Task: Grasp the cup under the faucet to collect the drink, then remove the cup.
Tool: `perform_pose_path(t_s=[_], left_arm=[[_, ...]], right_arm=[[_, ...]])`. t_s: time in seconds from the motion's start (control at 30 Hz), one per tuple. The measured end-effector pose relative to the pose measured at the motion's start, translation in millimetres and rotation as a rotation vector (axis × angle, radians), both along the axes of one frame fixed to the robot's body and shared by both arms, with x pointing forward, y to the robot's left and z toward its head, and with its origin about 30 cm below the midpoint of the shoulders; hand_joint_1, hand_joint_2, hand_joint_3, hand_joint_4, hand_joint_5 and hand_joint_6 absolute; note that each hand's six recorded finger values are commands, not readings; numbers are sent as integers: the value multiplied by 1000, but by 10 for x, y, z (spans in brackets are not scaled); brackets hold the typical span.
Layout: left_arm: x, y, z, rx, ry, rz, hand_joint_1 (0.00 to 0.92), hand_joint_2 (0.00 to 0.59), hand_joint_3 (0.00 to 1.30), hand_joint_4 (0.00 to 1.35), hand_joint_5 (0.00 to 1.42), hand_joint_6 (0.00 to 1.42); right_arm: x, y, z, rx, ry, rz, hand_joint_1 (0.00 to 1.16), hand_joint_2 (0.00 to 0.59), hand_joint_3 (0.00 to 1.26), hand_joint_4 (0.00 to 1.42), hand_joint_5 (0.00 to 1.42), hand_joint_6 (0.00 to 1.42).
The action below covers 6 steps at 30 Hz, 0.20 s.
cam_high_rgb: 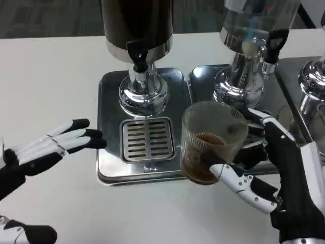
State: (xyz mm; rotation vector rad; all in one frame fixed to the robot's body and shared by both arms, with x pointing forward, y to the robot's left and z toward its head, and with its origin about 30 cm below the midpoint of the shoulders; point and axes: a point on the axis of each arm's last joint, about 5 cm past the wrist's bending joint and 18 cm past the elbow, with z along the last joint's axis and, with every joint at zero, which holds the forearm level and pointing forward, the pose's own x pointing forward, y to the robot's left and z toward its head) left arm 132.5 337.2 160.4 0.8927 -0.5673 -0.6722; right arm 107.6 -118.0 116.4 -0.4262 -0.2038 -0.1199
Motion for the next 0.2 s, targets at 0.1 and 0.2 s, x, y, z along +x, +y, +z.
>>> perform_pose_path(t_s=[0.1, 0.2], left_arm=[[-1, 0, -1, 0, 0, 0, 0, 108, 171, 4, 20, 188], [0, -1, -2, 0, 1, -1, 0, 106, 168, 4, 20, 188]], right_arm=[[-2, -4, -2, -1, 2, 0, 673, 260, 563, 680, 764, 800], [-3, -5, -2, -1, 3, 0, 675, 259, 564, 680, 765, 801]])
